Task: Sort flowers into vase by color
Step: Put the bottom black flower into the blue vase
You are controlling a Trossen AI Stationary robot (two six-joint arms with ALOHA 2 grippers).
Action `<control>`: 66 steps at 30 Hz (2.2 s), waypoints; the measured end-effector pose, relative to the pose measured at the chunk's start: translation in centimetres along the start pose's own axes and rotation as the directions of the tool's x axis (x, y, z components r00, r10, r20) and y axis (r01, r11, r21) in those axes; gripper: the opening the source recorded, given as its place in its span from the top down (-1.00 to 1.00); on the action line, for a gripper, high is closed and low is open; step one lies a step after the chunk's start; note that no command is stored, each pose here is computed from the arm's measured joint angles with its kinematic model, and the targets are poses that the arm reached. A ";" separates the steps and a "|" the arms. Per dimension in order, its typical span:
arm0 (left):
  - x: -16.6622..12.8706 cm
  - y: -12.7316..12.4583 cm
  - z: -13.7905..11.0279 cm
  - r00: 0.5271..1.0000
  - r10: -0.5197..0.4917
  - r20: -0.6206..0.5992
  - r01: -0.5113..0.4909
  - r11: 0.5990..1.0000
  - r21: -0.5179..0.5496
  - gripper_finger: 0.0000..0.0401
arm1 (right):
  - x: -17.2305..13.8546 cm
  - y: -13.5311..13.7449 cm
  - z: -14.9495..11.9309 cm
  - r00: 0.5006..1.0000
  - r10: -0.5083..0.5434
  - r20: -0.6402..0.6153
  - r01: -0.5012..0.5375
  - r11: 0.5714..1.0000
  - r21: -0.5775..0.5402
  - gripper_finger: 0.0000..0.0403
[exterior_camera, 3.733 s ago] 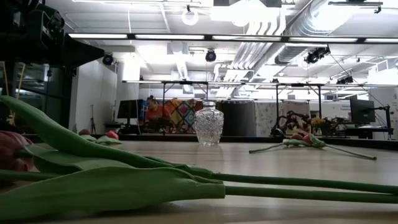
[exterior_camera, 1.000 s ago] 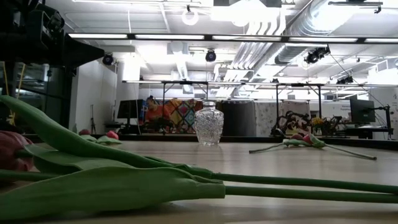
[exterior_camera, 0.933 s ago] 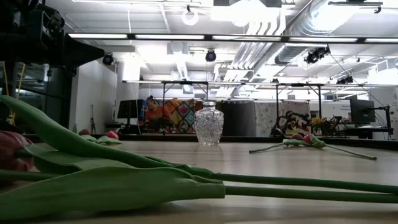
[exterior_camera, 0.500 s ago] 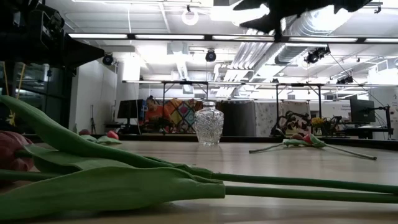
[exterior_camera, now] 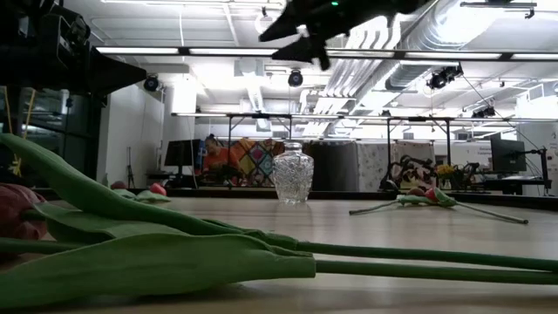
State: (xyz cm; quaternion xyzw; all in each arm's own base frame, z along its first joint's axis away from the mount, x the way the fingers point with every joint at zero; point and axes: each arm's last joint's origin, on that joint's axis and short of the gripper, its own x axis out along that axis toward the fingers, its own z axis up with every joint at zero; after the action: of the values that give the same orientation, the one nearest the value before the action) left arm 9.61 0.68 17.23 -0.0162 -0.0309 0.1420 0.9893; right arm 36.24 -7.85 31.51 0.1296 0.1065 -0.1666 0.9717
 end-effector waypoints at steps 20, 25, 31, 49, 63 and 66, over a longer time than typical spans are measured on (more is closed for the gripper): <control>0.0 0.0 0.0 1.000 0.000 0.000 0.000 1.000 0.000 0.96 | 4.1 8.4 -8.0 0.579 0.462 -0.671 -0.512 0.847 0.141 -0.10; 0.0 0.0 0.0 1.000 0.000 0.000 0.000 1.000 0.000 0.96 | 2.5 13.5 -10.8 0.475 0.503 -0.722 -0.572 0.800 0.181 -0.10; 0.0 0.0 0.0 1.000 0.000 0.000 0.000 1.000 0.000 0.96 | 0.0 18.3 -13.6 0.471 0.436 -0.767 -0.571 0.813 0.112 -0.10; 0.0 0.0 0.0 1.000 0.000 0.000 0.000 1.000 0.000 0.96 | -0.5 20.2 -19.1 0.294 0.387 -0.874 -0.535 0.824 0.185 -0.10; 0.0 0.0 0.0 1.000 0.000 0.000 0.000 1.000 0.000 0.96 | -1.8 23.3 -20.0 0.175 0.552 -0.815 -0.682 0.665 0.305 -0.10; 0.0 0.0 0.0 1.000 0.000 0.000 0.000 1.000 0.000 0.96 | -1.9 23.4 -20.1 0.214 0.529 -0.821 -0.683 0.682 0.262 -0.10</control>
State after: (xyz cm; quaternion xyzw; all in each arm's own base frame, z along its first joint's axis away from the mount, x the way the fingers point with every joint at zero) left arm 9.60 0.68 17.24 -0.0163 -0.0310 0.1419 0.9893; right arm 39.43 19.84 18.08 0.1478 0.5212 0.3226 0.7762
